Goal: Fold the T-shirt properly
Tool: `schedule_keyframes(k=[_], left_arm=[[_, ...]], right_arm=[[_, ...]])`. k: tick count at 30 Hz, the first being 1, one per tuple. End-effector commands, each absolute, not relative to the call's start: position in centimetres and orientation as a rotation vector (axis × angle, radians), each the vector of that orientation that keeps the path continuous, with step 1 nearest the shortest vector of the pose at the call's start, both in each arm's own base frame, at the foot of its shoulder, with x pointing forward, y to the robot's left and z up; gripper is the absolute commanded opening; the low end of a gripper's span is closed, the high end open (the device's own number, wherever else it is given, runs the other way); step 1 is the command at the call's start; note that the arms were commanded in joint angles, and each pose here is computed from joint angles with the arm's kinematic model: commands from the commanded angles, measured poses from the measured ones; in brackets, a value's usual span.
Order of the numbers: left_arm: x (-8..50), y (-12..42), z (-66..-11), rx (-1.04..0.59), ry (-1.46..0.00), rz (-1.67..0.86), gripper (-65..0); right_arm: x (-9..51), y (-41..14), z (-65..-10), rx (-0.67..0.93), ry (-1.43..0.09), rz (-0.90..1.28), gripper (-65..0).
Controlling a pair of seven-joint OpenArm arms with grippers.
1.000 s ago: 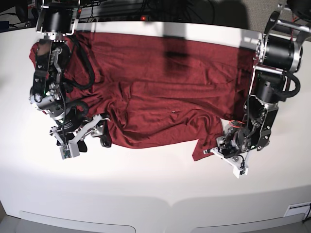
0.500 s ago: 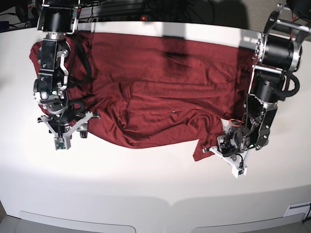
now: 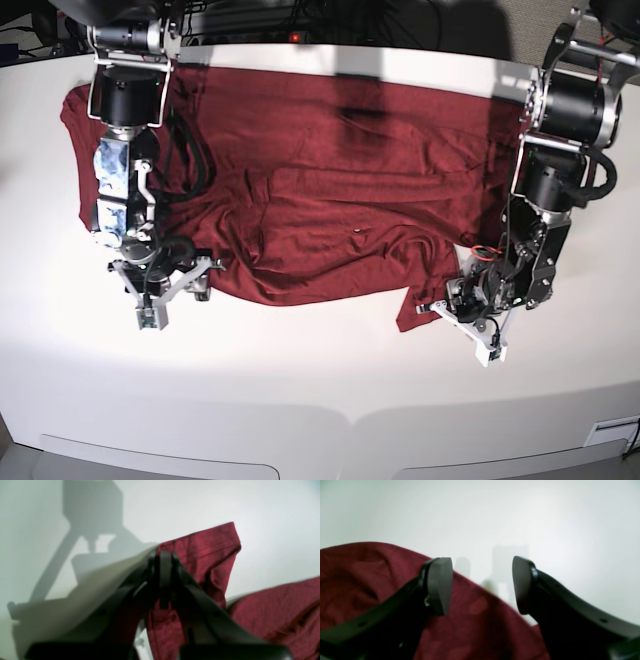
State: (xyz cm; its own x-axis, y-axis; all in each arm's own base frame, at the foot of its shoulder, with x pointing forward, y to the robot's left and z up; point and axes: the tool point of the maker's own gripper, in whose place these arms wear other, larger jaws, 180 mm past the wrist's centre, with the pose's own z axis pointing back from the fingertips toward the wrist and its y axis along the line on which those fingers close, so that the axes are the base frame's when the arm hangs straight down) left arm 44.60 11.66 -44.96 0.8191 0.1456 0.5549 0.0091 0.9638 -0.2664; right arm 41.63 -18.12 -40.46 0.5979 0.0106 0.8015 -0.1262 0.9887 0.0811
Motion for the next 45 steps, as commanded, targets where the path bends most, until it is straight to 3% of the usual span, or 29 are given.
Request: schedule_keyframes(k=[1,19,21,26,27,38,45], left_arm=[[43.1,11.4,-46.1,-0.254,-0.520,0.055,-65.0],[42.7,12.4,-46.6,-0.185,-0.499,0.001,-65.0],[42.7,12.4,-46.6,-0.184,-0.498,0.000,-65.0],[42.6,12.4,-46.6,-0.183,-0.497,0.000,-65.0],[42.7,12.4,-46.6,-0.183,-0.498,0.000,-65.0],[44.3,13.4,-45.0,-0.100,-0.579,-0.077,-65.0],[45.5,15.0,-41.3,-0.064,-0.618,-0.197,-65.0]], right_arm=[[42.6,-18.1,-39.2,0.132,-0.968,0.088,-27.3],[36.2,-18.1,-47.0,0.168,-0.718,0.069,-28.0],[35.6,-17.6,-47.3,0.193,-0.709,0.099,-34.3],[35.8,-17.3,-46.9,0.205,-0.734,0.109,-62.4],[36.1,-17.3,-46.7,0.206,-0.751,0.108,-65.0],[40.4,-15.9,-41.2,0.265,-0.938,0.169,-65.0],[41.0,-11.7,-40.3,0.309,-0.854,0.400,-65.0]])
